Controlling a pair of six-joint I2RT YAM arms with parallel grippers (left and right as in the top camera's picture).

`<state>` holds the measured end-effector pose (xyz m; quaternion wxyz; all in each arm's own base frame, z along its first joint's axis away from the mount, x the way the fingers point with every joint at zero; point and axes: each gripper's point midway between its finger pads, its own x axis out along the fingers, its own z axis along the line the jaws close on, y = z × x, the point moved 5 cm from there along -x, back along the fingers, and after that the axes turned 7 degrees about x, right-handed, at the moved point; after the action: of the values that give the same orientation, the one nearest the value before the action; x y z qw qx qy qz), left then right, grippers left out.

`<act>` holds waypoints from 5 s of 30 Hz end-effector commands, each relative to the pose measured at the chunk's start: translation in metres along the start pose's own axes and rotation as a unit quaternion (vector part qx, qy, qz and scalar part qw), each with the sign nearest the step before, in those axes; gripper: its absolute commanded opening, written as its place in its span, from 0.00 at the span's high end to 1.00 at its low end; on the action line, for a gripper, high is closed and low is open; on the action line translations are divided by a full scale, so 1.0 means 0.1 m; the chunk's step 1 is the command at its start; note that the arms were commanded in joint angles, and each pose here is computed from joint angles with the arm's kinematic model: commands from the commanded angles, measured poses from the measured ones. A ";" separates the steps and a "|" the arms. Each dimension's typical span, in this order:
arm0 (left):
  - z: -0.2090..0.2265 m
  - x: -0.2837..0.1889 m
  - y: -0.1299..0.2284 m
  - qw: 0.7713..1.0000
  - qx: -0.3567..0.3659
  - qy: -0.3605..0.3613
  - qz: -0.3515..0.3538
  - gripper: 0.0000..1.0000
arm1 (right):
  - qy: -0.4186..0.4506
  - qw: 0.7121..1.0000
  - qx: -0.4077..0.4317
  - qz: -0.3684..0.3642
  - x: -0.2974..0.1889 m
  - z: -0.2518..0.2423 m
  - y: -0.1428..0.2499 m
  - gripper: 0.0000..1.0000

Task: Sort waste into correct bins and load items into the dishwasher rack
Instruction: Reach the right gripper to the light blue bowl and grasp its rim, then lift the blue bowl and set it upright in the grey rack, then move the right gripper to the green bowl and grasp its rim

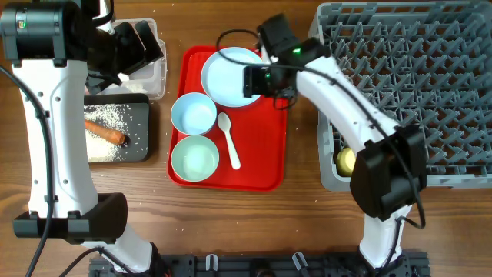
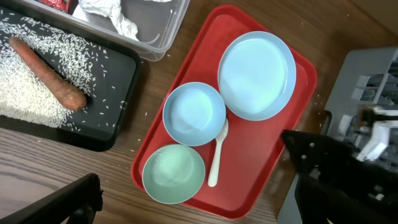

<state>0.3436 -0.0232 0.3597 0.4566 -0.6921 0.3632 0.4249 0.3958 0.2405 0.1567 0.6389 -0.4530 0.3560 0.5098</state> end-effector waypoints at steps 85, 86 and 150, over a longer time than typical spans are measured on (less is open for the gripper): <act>1.14 -0.18 -0.33 0.950 -0.301 -0.049 -0.062 0.00 | 0.618 0.743 -0.135 -0.221 -1.38 -2.05 -1.44 0.96; 1.14 -0.18 -0.33 0.950 -0.301 -0.049 -0.062 0.00 | 0.619 0.740 -0.149 -0.217 -1.35 -2.04 -1.48 0.96; 1.14 -0.18 -0.33 0.950 -0.301 -0.049 -0.062 0.00 | -0.166 0.971 -0.150 0.085 -0.21 0.69 0.73 0.25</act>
<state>0.3367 0.0947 0.3620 0.2747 -0.7958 0.1611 0.5151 0.3450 0.2937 0.2018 0.5261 -0.5374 0.1088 0.6501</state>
